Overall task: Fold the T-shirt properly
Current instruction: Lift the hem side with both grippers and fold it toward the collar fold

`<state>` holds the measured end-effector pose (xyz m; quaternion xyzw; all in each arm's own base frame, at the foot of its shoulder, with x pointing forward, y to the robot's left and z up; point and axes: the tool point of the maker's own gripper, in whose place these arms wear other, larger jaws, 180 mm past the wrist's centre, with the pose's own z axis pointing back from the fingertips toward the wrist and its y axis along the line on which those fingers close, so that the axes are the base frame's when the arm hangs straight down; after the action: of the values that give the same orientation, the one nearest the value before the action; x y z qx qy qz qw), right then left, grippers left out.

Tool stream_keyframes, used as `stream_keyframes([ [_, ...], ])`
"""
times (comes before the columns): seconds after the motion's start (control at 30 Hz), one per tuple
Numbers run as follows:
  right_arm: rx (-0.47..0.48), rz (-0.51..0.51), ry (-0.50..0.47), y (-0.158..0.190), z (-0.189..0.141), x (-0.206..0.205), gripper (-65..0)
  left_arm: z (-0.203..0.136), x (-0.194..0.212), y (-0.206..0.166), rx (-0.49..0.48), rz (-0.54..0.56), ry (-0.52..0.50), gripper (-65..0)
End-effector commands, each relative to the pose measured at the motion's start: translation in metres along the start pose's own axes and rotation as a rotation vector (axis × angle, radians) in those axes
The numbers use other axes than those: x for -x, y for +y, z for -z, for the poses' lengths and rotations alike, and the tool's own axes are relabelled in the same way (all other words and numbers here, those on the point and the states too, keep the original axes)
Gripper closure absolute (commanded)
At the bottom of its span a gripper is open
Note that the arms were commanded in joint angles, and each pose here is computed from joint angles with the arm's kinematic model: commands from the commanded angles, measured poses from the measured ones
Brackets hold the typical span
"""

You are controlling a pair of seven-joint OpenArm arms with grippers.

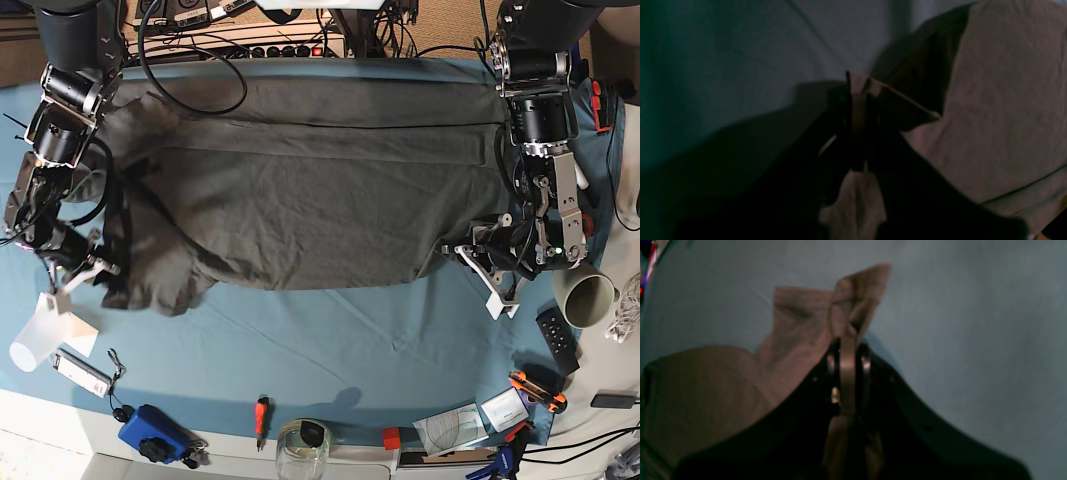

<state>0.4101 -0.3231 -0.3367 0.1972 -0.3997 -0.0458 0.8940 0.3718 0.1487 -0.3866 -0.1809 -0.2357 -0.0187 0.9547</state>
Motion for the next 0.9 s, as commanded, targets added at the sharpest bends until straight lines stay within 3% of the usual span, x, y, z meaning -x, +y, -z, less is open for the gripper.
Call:
stream_keyframes([
  [0.0, -0.007, -0.052, -0.097, 0.004, -0.014, -0.039, 0.0, -0.011, -0.021, -0.001, 0.004, 0.024, -0.054, 0.0],
  [0.17, -0.01, -0.132, -0.118, 0.019, -0.026, -0.059, 0.0, -0.025, -0.028, 0.011, -0.036, 0.05, -0.073, 0.0],
  [0.27, -0.008, -0.157, -0.075, 0.022, -0.029, -0.056, 0.0, -0.035, -0.031, 0.023, -0.069, 0.066, -0.079, 0.0],
  [0.47, -0.056, -0.173, -0.061, 0.035, -0.039, -0.061, 0.0, -0.039, -0.031, 0.016, -0.004, 0.102, -0.076, 0.0],
  [0.87, -0.061, -0.213, -0.026, 0.03, -0.069, -0.066, 0.0, -0.05, -0.039, 0.01, -0.014, 0.14, -0.1, 0.0],
])
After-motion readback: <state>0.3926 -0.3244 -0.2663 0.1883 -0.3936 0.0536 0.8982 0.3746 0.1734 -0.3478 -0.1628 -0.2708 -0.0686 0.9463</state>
